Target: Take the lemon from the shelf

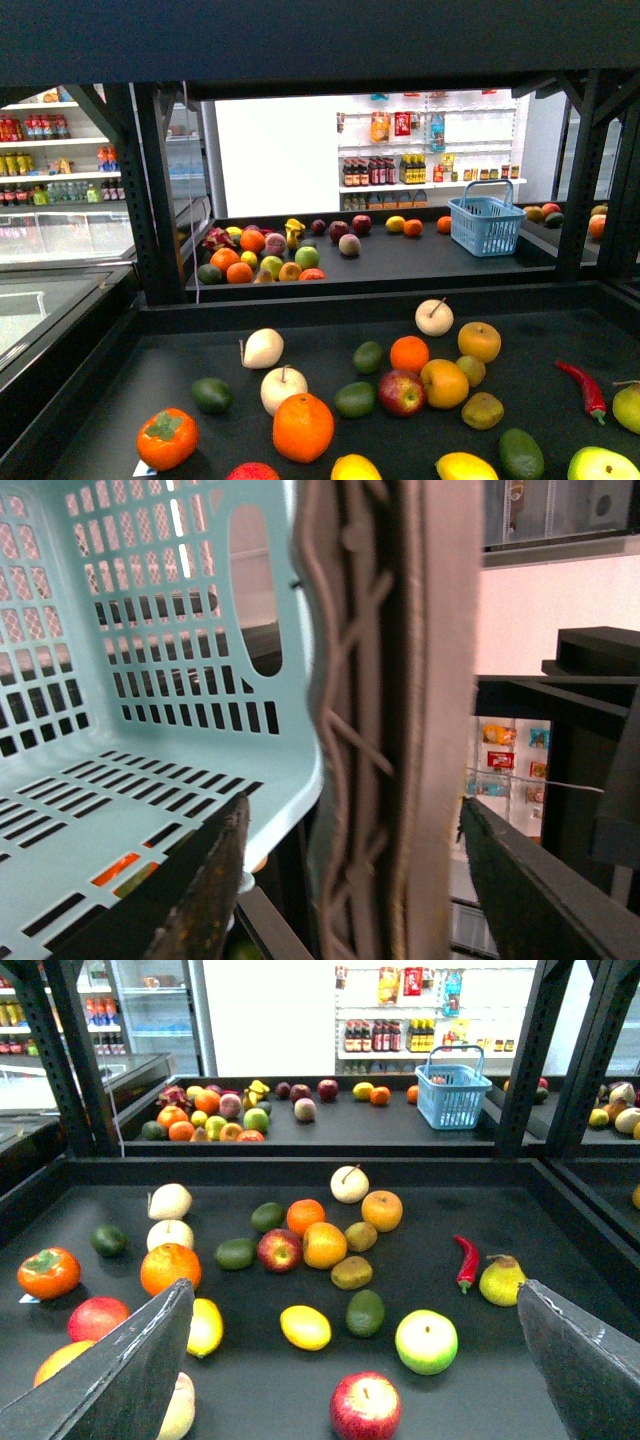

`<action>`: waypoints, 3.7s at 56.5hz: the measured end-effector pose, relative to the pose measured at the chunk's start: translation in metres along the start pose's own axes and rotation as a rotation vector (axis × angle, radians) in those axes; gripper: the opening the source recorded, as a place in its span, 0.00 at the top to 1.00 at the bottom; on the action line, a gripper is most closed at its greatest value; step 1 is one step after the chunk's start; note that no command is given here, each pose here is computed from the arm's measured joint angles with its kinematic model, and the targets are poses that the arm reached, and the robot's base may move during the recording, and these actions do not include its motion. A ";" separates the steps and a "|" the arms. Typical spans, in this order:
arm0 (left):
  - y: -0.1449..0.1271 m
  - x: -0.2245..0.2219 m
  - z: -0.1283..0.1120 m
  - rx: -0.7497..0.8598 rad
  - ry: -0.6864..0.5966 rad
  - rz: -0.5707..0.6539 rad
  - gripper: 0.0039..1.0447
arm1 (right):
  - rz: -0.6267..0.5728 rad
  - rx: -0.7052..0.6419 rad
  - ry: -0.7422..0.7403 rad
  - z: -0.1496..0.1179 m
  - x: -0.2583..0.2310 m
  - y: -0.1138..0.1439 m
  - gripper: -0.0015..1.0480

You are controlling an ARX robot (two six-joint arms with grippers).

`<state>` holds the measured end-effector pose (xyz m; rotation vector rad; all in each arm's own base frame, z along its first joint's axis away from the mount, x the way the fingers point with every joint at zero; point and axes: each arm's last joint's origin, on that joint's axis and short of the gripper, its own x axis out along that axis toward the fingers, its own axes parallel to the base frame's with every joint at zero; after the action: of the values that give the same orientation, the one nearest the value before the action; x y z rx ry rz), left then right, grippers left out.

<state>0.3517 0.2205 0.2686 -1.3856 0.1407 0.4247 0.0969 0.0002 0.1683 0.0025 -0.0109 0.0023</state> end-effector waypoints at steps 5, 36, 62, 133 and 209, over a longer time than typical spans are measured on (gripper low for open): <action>-0.004 0.000 0.001 0.019 -0.006 -0.015 0.71 | 0.000 0.000 0.000 0.000 0.000 0.000 0.07; -0.045 -0.072 -0.054 0.264 0.172 -0.155 0.86 | 0.000 0.000 0.000 0.000 0.000 0.000 0.07; -0.045 -0.110 -0.187 0.483 0.579 -0.211 0.87 | 0.000 0.000 0.000 0.000 0.000 0.000 0.07; -0.007 -0.094 -0.378 0.629 0.990 -0.369 0.88 | -0.252 0.039 0.172 -0.004 0.005 -0.001 0.07; -0.006 -0.094 -0.378 0.634 0.991 -0.371 0.91 | 0.492 -0.245 0.778 -0.142 0.405 -0.046 0.07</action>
<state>0.3248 -0.1668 0.2346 -0.8491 0.7439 -0.6111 0.5032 -0.0445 0.0306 -0.2465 0.7664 0.4933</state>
